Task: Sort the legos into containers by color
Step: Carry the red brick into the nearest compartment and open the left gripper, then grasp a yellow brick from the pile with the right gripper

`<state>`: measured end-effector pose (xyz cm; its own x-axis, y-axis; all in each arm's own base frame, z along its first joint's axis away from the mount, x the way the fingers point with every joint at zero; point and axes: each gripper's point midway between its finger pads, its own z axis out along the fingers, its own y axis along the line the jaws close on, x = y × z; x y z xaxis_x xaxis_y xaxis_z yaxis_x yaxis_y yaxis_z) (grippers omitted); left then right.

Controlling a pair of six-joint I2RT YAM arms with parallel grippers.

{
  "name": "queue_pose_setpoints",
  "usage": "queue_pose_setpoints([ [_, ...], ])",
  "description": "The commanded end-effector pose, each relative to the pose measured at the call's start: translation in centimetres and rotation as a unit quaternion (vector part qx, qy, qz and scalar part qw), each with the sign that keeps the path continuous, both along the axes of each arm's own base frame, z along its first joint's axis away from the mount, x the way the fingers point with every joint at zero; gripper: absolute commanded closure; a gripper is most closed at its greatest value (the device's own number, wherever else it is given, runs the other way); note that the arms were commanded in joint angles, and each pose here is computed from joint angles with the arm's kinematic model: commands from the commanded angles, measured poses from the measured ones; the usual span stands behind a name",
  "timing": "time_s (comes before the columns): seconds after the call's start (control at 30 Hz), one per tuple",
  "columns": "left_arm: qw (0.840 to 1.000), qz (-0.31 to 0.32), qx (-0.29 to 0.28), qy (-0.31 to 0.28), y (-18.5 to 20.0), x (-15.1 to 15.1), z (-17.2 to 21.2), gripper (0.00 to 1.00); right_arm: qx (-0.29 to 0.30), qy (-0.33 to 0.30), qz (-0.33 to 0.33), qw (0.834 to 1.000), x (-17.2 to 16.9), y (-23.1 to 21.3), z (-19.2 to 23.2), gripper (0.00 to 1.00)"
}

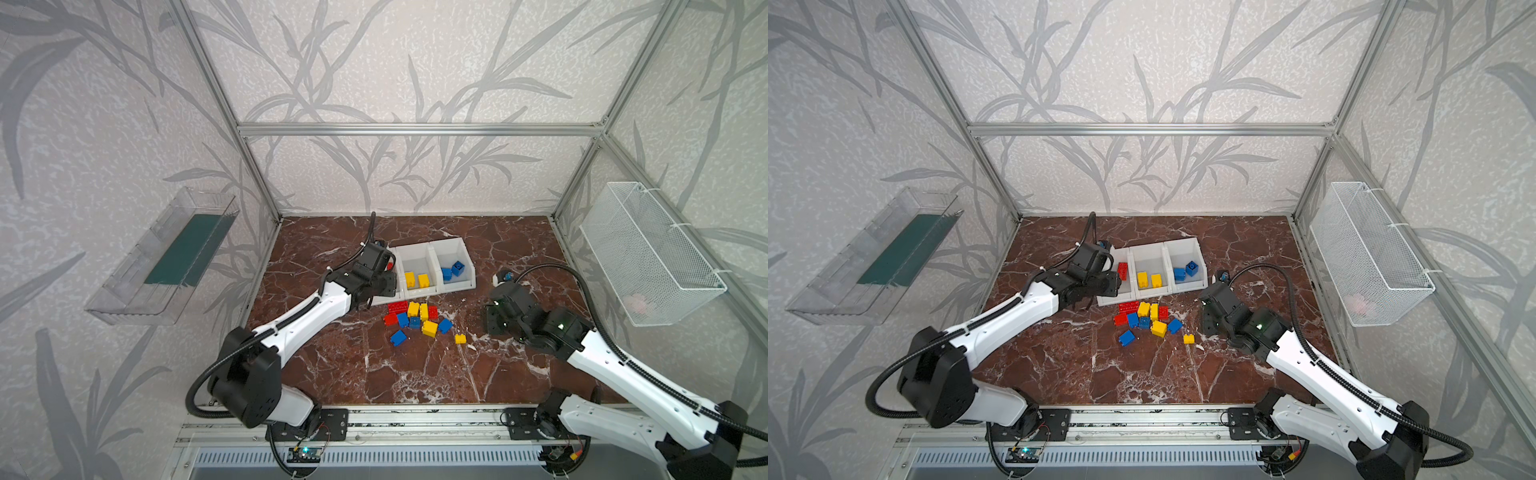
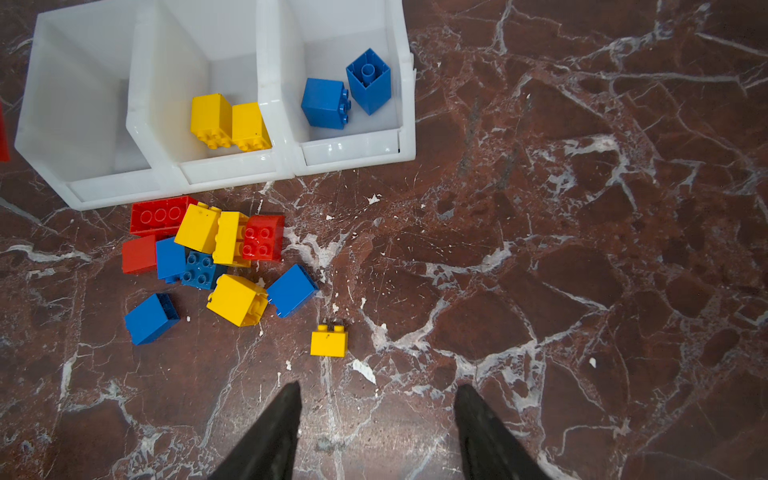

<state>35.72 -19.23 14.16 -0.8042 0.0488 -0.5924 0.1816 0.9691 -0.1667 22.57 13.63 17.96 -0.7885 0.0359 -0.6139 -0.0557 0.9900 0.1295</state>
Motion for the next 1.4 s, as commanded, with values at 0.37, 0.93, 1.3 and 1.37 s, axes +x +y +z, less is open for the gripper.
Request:
queue_pose_setpoints([
  [0.37,0.998,0.008,0.022,0.059,1.2,3.4,-3.8,0.63,-0.004,0.013,-0.011,1.000,-1.0,-0.3,-0.7,0.39],
  [0.93,0.999,0.028,-0.015,0.022,2.8,0.5,-0.8,0.43,-0.025,0.036,0.014,0.999,-0.9,1.1,-2.2,0.38],
  [1.3,0.997,0.054,-0.060,-0.006,4.8,-4.3,-0.8,0.42,-0.040,0.080,0.065,0.994,-0.5,5.1,-4.9,0.38],
  [1.37,0.995,0.068,-0.070,-0.001,5.2,-5.3,-1.7,0.42,-0.042,0.086,0.076,0.992,-0.3,6.3,-5.4,0.38],
])
